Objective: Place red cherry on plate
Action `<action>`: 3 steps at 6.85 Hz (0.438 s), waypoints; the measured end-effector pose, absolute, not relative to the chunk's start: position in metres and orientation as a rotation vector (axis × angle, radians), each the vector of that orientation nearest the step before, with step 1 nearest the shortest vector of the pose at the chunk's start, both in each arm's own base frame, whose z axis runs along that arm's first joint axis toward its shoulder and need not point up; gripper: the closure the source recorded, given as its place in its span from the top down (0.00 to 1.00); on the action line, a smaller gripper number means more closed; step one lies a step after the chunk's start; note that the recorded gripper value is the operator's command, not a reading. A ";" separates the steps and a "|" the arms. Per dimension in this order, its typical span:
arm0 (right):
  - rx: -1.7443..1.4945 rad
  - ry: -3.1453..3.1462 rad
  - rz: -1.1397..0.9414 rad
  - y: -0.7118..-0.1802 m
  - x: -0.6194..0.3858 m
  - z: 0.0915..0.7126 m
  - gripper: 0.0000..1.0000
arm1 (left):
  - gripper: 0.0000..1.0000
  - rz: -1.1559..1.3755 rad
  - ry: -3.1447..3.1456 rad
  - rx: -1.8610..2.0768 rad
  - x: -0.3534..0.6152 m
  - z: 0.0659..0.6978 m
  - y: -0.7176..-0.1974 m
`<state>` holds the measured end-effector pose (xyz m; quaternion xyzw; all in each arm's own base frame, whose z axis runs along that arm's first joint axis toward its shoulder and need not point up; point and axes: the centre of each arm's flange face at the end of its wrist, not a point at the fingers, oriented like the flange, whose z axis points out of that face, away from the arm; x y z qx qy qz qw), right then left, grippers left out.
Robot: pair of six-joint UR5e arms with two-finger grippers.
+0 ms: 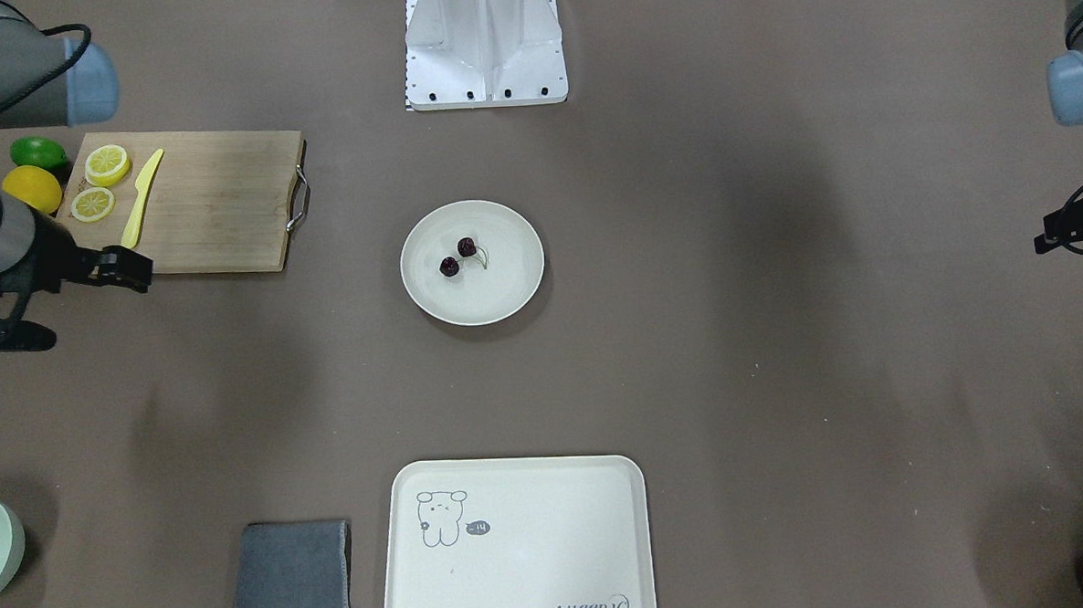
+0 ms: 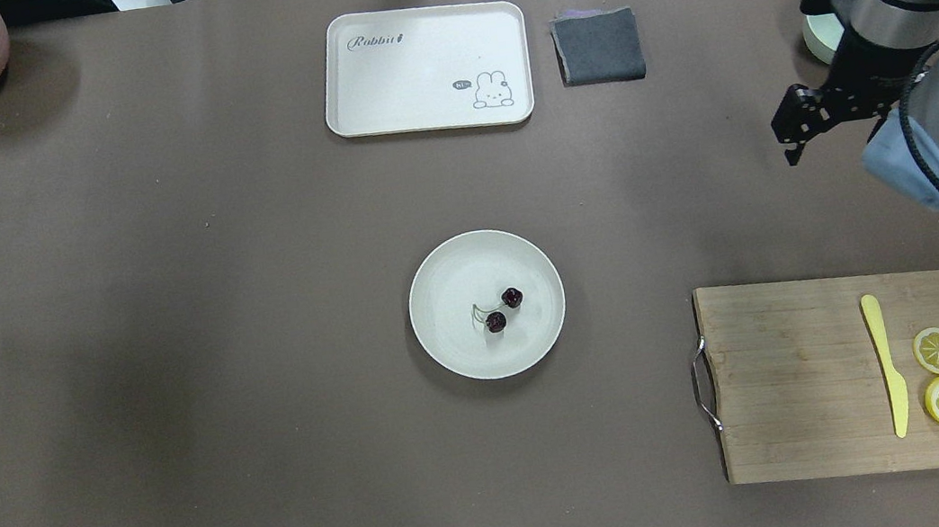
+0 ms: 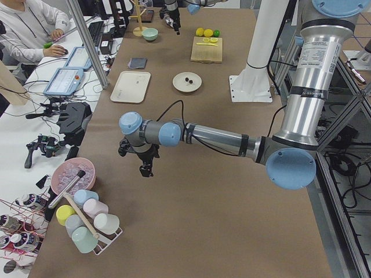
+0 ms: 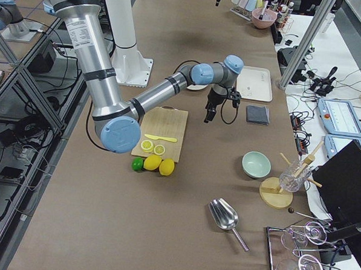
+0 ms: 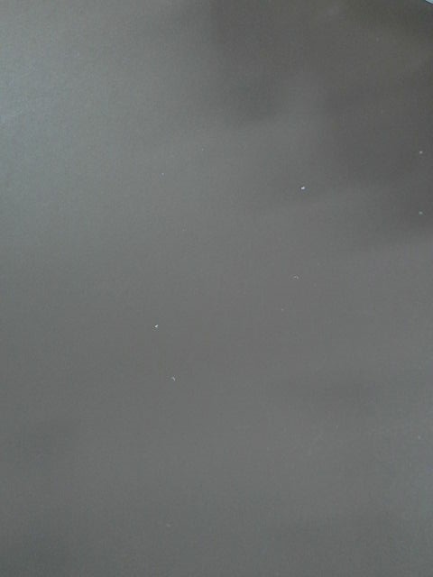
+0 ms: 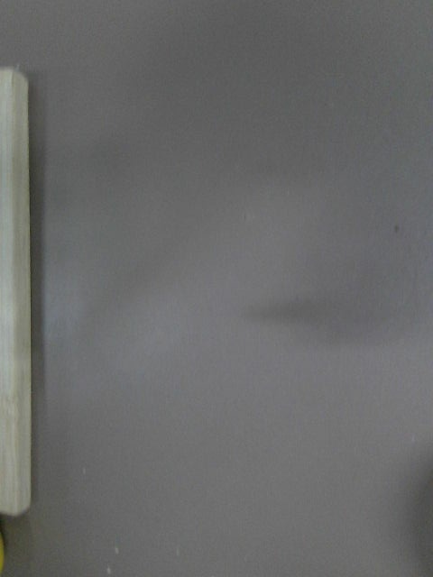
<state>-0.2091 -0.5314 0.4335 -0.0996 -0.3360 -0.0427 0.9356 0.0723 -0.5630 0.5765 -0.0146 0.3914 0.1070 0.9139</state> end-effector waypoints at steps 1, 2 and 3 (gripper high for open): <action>-0.195 -0.676 -0.141 -0.525 -0.170 0.471 1.00 | 0.99 0.220 0.806 -0.030 0.072 0.577 -0.563; -0.195 -0.665 -0.175 -0.515 -0.132 0.508 1.00 | 0.99 0.220 0.806 -0.031 0.072 0.577 -0.563; -0.196 -0.651 -0.188 -0.506 -0.101 0.535 1.00 | 0.99 0.219 0.806 -0.032 0.072 0.578 -0.563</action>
